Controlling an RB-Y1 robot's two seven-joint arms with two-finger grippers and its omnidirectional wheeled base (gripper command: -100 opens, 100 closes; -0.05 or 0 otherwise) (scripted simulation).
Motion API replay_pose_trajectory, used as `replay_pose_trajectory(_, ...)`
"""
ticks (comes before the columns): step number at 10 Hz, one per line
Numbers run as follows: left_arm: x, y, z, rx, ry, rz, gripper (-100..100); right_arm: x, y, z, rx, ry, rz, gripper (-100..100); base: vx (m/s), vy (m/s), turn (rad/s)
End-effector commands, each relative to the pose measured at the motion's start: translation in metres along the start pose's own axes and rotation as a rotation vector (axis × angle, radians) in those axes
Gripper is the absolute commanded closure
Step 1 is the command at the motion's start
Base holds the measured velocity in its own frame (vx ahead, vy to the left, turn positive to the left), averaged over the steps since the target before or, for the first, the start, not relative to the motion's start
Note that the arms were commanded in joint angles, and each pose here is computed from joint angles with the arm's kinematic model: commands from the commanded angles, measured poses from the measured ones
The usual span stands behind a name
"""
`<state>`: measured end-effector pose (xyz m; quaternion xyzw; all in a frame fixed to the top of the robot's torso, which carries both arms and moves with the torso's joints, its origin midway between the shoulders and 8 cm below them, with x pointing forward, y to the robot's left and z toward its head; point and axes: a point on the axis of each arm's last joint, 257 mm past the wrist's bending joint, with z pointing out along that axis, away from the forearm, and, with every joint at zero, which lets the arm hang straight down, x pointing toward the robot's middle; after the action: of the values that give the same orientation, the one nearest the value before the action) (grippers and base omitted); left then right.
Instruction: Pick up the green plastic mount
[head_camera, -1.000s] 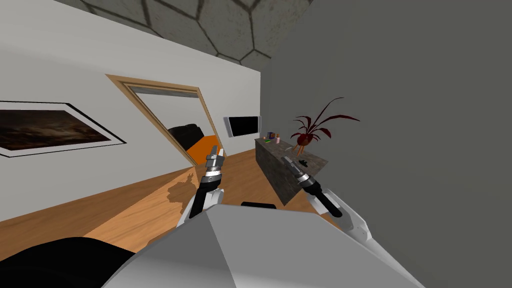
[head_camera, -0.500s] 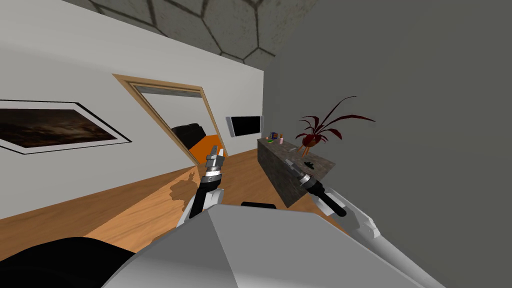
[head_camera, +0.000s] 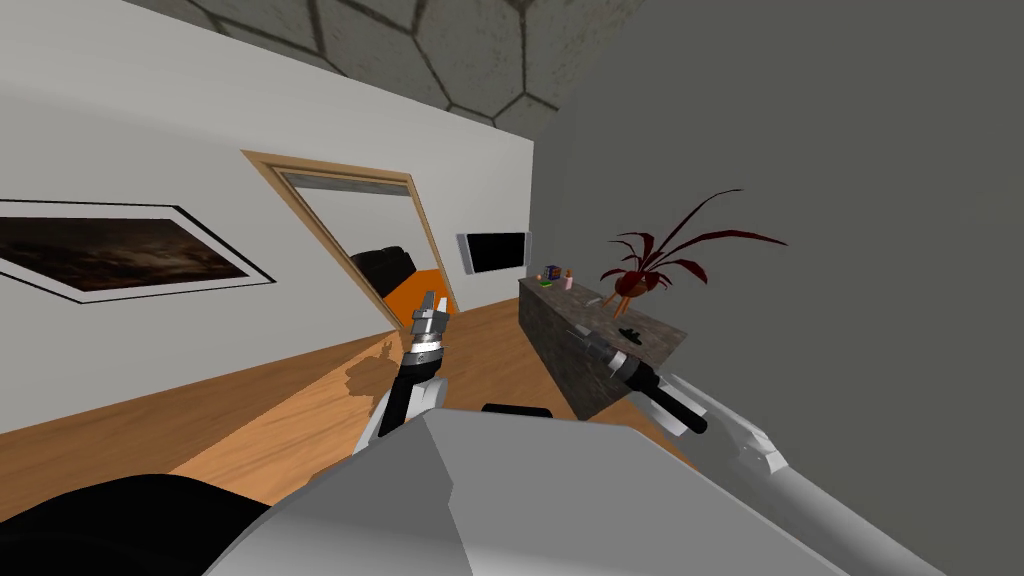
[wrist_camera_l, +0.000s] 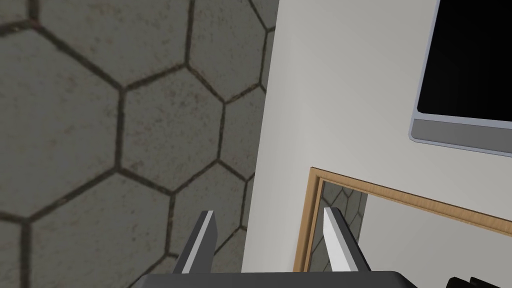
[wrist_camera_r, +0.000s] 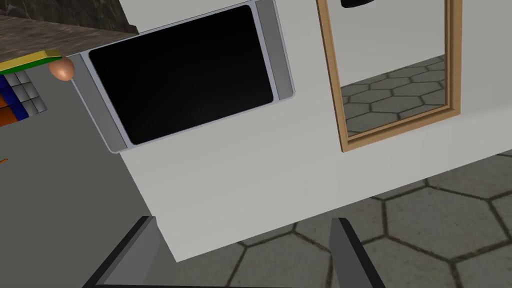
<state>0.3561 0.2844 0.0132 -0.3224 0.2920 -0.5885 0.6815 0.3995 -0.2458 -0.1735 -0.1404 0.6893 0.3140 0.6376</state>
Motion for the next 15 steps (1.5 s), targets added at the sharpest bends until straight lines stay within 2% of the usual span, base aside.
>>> replay_pose_trajectory(1,0.0,0.0,0.0,0.0,0.0,0.0,0,0.008,-0.008,-0.007,0.004,0.047,-0.039,-100,0.037,0.05,0.031)
replay_pose_trajectory(2,0.0,0.0,0.0,0.0,0.0,0.0,0,0.021,-0.02,-0.017,0.016,0.105,-0.08,-100,0.042,0.053,0.056)
replay_pose_trajectory(3,0.0,0.0,0.0,0.0,0.0,0.0,0,0.02,-0.023,-0.019,0.013,0.12,-0.095,-100,0.045,0.032,0.036)
replay_pose_trajectory(4,0.0,0.0,0.0,0.0,0.0,0.0,0,0.032,-0.035,-0.029,0.026,0.177,-0.132,-100,0.062,0.029,0.068)
replay_pose_trajectory(5,0.0,0.0,0.0,0.0,0.0,0.0,0,0.031,-0.037,-0.032,0.023,0.194,-0.149,-100,0.049,0.02,0.028)
replay_pose_trajectory(6,0.0,0.0,0.0,0.0,0.0,0.0,0,0.042,-0.05,-0.044,0.034,0.253,-0.186,-100,0.05,0.017,0.065)
replay_pose_trajectory(7,0.0,0.0,0.0,0.0,0.0,0.0,0,0.041,-0.053,-0.047,0.033,0.269,-0.201,-100,0.04,0.015,0.034)
replay_pose_trajectory(8,0.0,0.0,0.0,0.0,0.0,0.0,0,0.051,-0.065,-0.06,0.045,0.327,-0.235,-100,0.054,0.004,0.061)
replay_pose_trajectory(9,0.0,0.0,0.0,0.0,0.0,0.0,0,0.049,-0.068,-0.063,0.042,0.343,-0.251,-100,0.051,-0.006,0.031)
replay_pose_trajectory(10,0.0,0.0,0.0,0.0,0.0,0.0,0,0.059,-0.081,-0.078,0.054,0.404,-0.283,-100,0.063,-0.007,0.063)
replay_pose_trajectory(11,0.0,0.0,0.0,0.0,0.0,0.0,0,0.057,-0.083,-0.081,0.052,0.418,-0.298,-100,0.05,-0.007,0.04)
replay_pose_trajectory(12,0.0,0.0,0.0,0.0,0.0,0.0,0,0.065,-0.096,-0.097,0.063,0.483,-0.331,-100,0.056,-0.012,0.063)
replay_pose_trajectory(13,0.0,0.0,0.0,0.0,0.0,0.0,0,0.062,-0.098,-0.099,0.061,0.493,-0.342,-100,0.052,-0.014,0.032)
replay_pose_trajectory(14,0.0,0.0,0.0,0.0,0.0,0.0,0,0.069,-0.111,-0.117,0.071,0.559,-0.373,-100,0.058,-0.029,0.055)
replay_pose_trajectory(15,0.0,0.0,0.0,0.0,0.0,0.0,0,0.067,-0.113,-0.119,0.07,0.568,-0.382,-100,0.052,-0.026,0.035)
